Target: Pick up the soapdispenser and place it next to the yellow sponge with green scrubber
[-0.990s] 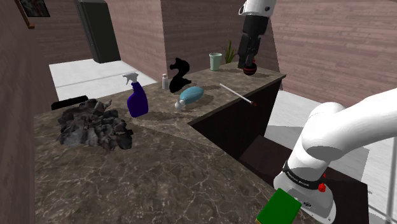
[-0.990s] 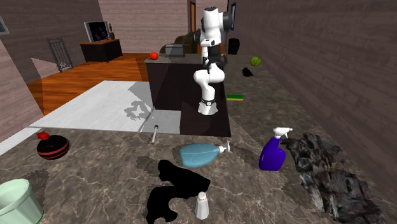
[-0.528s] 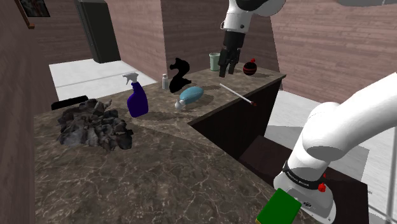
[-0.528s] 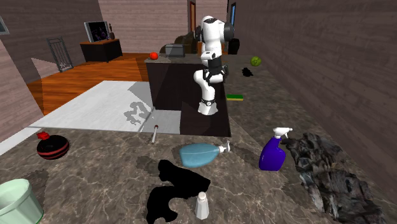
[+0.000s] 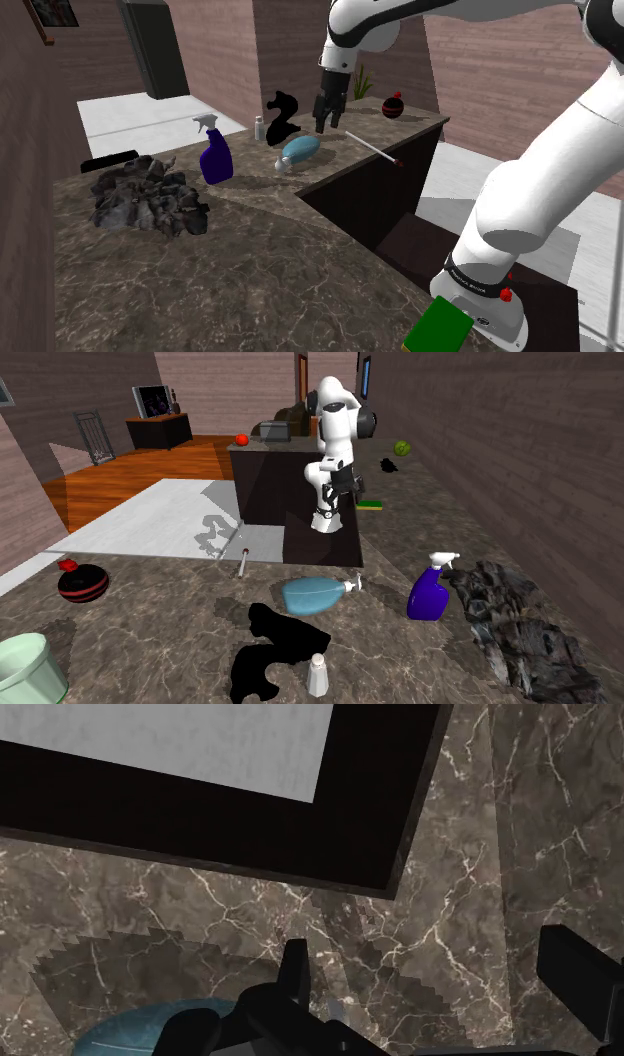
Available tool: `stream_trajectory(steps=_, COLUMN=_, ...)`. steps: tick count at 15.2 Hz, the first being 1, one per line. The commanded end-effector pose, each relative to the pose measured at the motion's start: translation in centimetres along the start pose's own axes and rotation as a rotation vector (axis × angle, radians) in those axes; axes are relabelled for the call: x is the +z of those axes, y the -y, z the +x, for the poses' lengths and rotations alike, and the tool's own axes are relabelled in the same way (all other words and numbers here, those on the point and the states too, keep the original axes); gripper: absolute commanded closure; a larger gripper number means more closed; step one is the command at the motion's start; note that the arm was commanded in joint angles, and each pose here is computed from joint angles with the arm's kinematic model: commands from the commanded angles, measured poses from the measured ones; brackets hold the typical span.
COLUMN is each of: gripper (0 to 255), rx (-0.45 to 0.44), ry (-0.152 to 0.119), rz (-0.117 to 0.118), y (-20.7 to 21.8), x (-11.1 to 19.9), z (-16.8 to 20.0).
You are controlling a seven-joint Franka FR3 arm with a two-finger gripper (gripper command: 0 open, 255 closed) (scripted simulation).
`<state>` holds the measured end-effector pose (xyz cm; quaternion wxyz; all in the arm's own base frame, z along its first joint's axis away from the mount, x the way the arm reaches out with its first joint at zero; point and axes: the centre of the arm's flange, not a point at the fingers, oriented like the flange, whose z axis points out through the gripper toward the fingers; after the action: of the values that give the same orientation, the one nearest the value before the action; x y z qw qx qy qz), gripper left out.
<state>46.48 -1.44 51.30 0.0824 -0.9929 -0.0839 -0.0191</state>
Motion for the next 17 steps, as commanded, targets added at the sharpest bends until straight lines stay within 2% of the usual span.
stream_trajectory(steps=1, gripper=0, rx=-0.006, ry=-0.003, rz=0.003, y=-0.8, x=1.5, z=2.1)
stream_trajectory(steps=16, gripper=0, rx=-0.047, ry=-0.021, rz=0.030, y=-4.4, x=12.3, z=18.0)
stream_trajectory(steps=17, gripper=0, rx=-0.047, ry=-0.021, rz=0.030, y=-4.4, x=12.9, z=18.0)
